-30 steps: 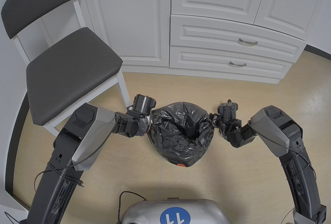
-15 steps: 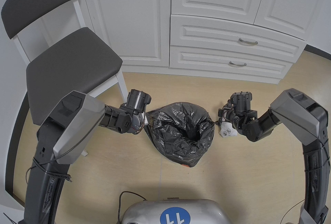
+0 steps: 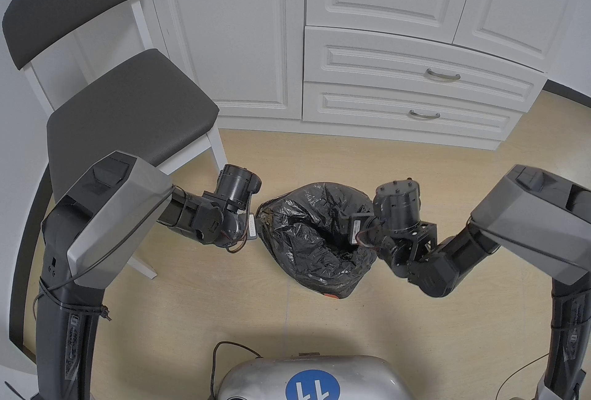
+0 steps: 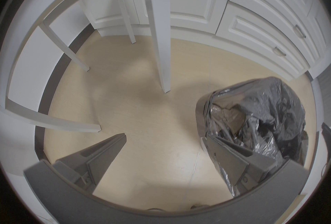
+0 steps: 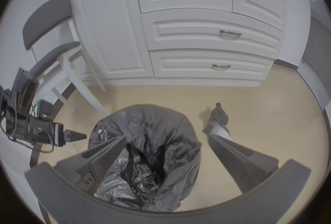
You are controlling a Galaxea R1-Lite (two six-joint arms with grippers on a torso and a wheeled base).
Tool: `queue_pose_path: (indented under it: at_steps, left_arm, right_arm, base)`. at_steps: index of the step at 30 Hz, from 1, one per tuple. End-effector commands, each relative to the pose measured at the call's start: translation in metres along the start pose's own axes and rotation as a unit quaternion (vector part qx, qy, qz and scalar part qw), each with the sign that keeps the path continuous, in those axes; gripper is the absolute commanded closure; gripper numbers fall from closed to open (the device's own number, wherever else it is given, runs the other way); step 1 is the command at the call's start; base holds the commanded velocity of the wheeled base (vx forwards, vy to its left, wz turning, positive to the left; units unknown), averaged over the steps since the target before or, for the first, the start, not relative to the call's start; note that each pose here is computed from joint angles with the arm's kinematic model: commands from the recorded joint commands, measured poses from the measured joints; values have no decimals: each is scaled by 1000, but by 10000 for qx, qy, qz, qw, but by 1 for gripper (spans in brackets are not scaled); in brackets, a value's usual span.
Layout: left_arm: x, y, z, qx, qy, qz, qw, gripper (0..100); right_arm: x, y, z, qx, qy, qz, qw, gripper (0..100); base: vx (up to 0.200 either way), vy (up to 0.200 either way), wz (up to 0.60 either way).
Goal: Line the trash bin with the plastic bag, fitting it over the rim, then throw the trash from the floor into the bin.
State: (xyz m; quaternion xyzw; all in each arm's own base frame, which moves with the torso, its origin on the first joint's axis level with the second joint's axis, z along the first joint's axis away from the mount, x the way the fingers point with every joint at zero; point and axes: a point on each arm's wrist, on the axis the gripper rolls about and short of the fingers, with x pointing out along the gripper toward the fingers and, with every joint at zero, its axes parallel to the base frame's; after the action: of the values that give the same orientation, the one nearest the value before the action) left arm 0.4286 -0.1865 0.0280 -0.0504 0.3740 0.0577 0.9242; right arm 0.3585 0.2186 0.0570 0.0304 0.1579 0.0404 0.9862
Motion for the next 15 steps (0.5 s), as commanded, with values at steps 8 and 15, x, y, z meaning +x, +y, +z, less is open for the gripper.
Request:
queue_pose_path:
  at_steps: [8,15]
  left_arm:
    - [2,-2,-12,162,121,-6,9998,0]
    - [-3,-2,-6,121,46,-11,9999,0]
  right_arm:
    - [15,13,-71,-911,565,-418,9934,0]
    - [-6,9,-68,-1266,698,-346,9889,0]
  base:
    - [0,0,0]
    - [0,0,0]
